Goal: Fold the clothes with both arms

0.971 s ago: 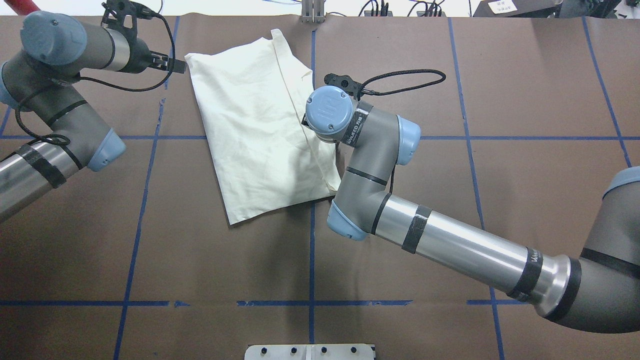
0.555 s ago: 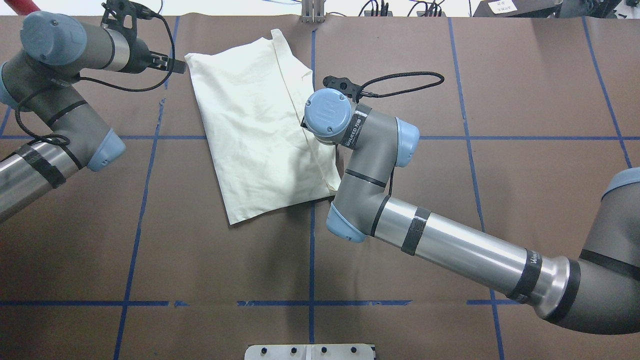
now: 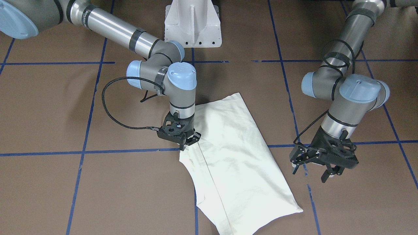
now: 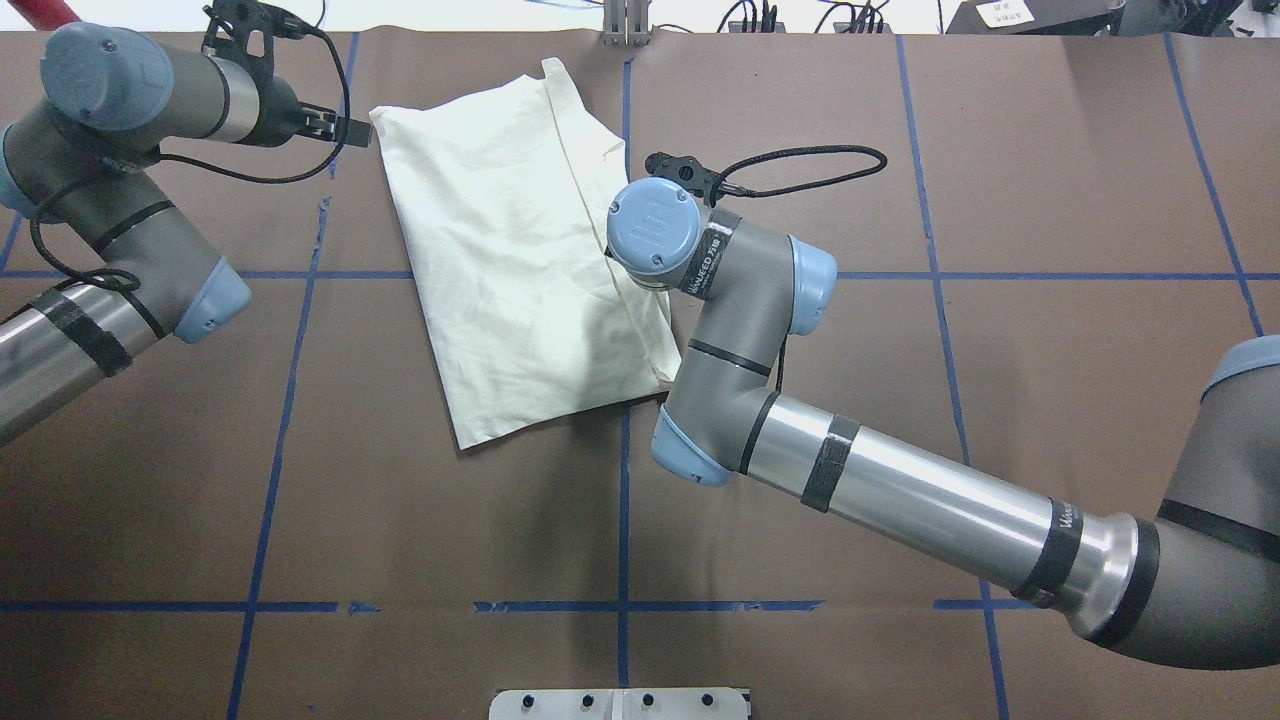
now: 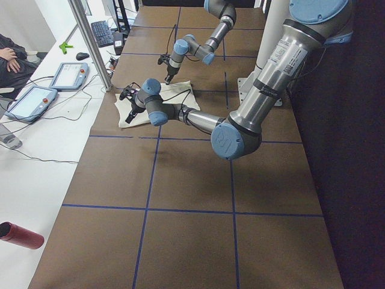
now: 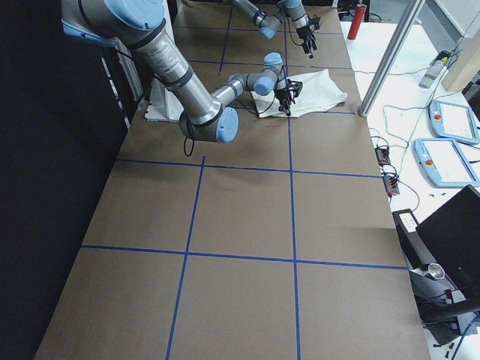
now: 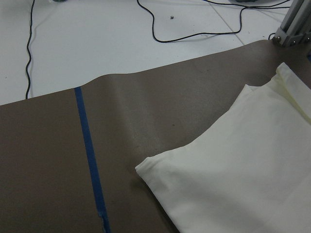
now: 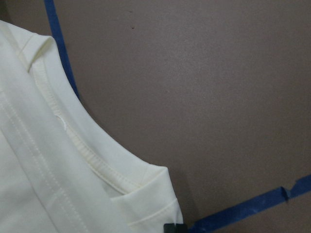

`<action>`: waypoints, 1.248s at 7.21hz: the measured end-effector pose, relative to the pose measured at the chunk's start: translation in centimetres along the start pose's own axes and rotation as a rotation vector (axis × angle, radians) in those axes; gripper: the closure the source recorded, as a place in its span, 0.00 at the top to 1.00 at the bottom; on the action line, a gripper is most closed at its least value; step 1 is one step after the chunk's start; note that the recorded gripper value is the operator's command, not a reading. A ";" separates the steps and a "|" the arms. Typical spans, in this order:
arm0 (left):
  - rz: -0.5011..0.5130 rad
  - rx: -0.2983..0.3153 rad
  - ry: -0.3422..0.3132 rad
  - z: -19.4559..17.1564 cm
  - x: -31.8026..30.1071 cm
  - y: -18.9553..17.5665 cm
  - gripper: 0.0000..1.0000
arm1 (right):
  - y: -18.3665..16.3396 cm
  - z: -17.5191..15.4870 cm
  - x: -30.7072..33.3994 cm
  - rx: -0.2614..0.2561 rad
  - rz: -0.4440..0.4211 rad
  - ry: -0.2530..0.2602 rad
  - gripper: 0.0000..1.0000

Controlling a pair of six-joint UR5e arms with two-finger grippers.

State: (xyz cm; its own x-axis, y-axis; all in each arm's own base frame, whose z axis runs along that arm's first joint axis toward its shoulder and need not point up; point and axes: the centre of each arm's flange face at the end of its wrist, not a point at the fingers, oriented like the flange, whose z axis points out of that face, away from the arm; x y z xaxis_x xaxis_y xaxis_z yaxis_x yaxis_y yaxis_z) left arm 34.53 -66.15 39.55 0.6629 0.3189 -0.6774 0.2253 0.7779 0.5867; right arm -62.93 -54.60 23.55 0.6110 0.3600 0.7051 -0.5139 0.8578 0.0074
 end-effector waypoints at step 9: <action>0.000 0.004 0.003 -0.1 0.2 -0.2 1.00 | 2.8 -3.3 9.1 0.016 -0.025 -0.060 0.00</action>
State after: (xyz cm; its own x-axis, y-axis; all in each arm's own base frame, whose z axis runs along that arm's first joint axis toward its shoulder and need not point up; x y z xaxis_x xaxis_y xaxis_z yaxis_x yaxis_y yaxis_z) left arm 34.55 -66.18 39.29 0.6607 0.3210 -0.6786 0.2275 0.7758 0.5885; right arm -56.82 -47.71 27.64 0.5872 0.3154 0.7455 -0.5087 0.8602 0.0368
